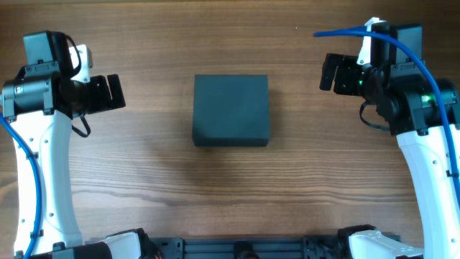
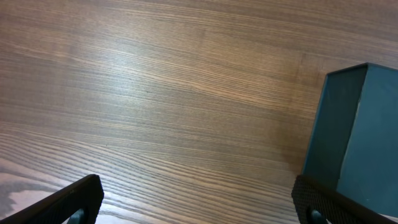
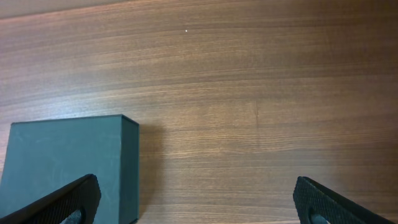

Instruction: Pack container

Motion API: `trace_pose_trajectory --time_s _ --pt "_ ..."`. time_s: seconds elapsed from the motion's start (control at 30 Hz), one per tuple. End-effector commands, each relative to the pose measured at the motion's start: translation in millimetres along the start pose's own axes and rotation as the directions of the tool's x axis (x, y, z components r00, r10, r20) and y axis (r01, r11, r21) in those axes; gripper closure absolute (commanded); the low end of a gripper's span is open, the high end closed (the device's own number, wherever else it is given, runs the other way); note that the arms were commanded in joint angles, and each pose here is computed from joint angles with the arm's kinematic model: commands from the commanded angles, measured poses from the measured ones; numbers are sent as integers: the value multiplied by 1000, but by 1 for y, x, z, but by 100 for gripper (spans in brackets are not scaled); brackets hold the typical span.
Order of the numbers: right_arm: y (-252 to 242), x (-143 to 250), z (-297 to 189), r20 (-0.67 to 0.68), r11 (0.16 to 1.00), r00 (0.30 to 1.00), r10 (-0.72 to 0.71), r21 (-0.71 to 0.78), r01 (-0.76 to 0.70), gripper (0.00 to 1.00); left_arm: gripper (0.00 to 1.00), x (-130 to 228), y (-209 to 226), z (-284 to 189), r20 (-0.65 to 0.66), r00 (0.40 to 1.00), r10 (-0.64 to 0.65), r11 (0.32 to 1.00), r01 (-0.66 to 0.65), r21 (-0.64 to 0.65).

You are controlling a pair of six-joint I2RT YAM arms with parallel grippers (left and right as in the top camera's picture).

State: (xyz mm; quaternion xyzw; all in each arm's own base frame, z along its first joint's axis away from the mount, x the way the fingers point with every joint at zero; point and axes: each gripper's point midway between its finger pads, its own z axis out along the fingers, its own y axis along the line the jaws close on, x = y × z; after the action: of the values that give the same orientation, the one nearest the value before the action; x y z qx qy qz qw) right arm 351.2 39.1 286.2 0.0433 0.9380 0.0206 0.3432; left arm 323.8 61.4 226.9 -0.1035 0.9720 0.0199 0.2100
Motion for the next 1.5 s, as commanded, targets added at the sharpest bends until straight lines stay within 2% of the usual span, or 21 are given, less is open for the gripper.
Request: trace_pose_trajectory --time_s 0.0,0.4,0.53,0.63,0.7,0.77,0.87,1.0,1.1,1.27,1.47 --pt "-5 0 1 0 1000 1000 -3 24 3 0 0 -4 3 -8 27 1000 0 1000 0 -10" --pt "-5 1 3 -1 1000 1000 -3 26 3 0 0 -4 3 -8 27 1000 0 1000 0 -10" --pt "-9 9 -21 47 1000 999 -1 18 0 0 0 -4 3 -8 27 1000 0 1000 0 -11" --pt "-22 33 -40 106 999 994 -2 40 -2 0 0 -4 3 -8 27 1000 0 1000 0 -10" --pt "-31 30 -50 304 999 953 14 41 -28 0 0 -4 3 -8 27 1000 0 1000 0 -11" --pt "-35 37 -58 478 998 877 49 -1 -55 0 0 -4 3 -8 27 1000 0 1000 0 -10" --pt "-44 66 -53 628 996 772 93 -50 -80 0 0 -4 3 -8 27 1000 0 1000 0 -10" --pt "-56 106 -28 712 975 666 222 -145 -169 0 0 -4 3 -8 27 1000 0 1000 0 -10" --pt "-60 124 -8 694 963 669 268 -170 -209 0 0 -4 3 -8 27 1000 -1 1000 1 -10" --pt "-62 148 17 667 966 699 256 -150 -211 0 0 -4 3 -8 27 1000 0 1000 1 -10" --pt "-64 151 14 722 983 668 179 -107 -147 0 0 -4 3 -8 27 1000 0 1000 0 -10"
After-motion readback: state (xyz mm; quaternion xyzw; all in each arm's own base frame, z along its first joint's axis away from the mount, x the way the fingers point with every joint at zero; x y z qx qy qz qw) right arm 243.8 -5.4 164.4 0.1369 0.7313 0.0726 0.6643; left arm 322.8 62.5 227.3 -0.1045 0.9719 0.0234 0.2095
